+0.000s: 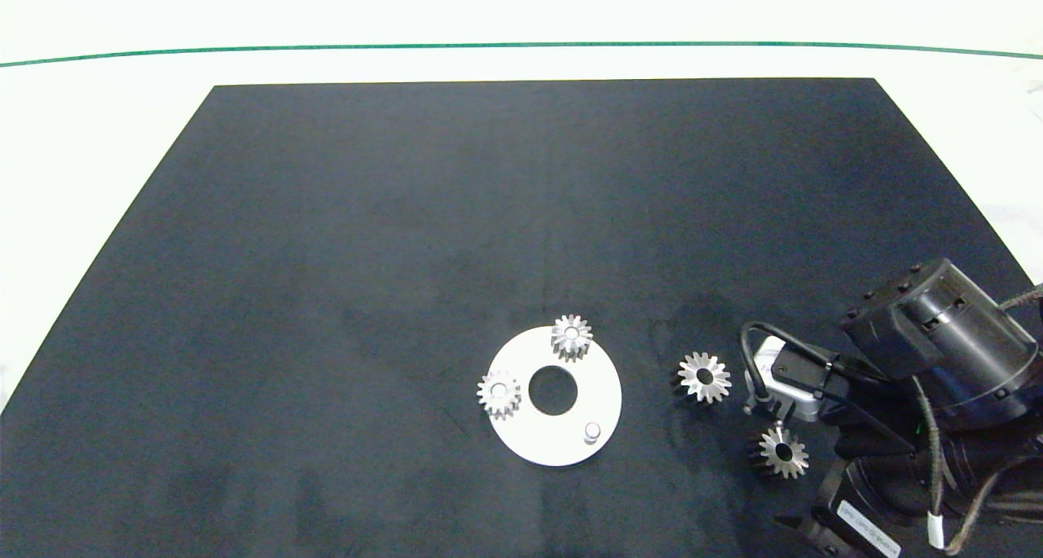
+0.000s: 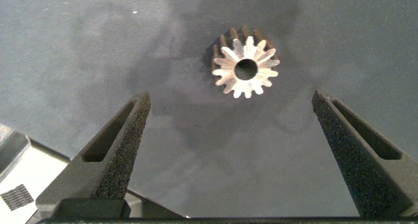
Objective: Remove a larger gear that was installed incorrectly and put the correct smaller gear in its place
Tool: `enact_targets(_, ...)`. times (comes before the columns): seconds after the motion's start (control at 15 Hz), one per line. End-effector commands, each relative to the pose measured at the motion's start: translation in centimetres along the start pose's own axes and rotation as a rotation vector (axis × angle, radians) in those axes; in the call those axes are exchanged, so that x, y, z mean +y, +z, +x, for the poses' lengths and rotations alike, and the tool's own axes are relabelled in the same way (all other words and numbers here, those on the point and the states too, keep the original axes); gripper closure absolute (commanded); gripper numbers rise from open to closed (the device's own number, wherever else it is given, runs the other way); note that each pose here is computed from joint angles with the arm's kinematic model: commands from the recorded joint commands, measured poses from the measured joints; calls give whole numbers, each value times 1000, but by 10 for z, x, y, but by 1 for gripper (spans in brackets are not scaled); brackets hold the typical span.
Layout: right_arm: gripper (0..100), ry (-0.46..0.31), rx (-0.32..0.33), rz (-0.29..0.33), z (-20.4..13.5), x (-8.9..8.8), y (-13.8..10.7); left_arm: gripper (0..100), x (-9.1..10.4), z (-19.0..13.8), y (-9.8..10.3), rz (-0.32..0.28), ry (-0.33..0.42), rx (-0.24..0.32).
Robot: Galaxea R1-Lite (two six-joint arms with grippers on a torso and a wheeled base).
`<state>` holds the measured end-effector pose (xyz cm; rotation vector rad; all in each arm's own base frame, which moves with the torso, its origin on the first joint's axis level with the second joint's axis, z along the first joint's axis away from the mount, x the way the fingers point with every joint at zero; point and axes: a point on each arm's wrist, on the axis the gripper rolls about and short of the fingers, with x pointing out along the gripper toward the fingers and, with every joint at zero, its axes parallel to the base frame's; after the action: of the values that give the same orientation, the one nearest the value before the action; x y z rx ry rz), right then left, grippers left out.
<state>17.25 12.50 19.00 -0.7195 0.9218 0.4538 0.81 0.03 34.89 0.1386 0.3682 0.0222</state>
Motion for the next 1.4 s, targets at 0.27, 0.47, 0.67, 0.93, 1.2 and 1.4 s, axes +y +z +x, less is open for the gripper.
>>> enact_targets(0.27, 9, -9, 40, 35, 22, -6, 4, 0, 0, -1, -1, 3, -2, 3)
enact_targets(0.47, 15, -8, 35, 38, 27, -5, 5, 0, 0, -1, -1, 1, -2, 3)
enact_targets(0.67, 23, -13, 26, 48, 34, -5, 5, 0, 0, -1, -1, 3, -2, 3)
enact_targets(0.93, 30, -13, 32, 52, 35, -6, 3, 0, 0, -1, -1, 3, -2, 3)
enact_targets(1.2, 38, -15, 30, 55, 35, -7, 3, 0, 0, -1, -1, 3, -2, 3)
enact_targets(1.4, 44, -16, 33, 59, 36, -7, 3, 0, 0, -1, -1, 1, -2, 3)
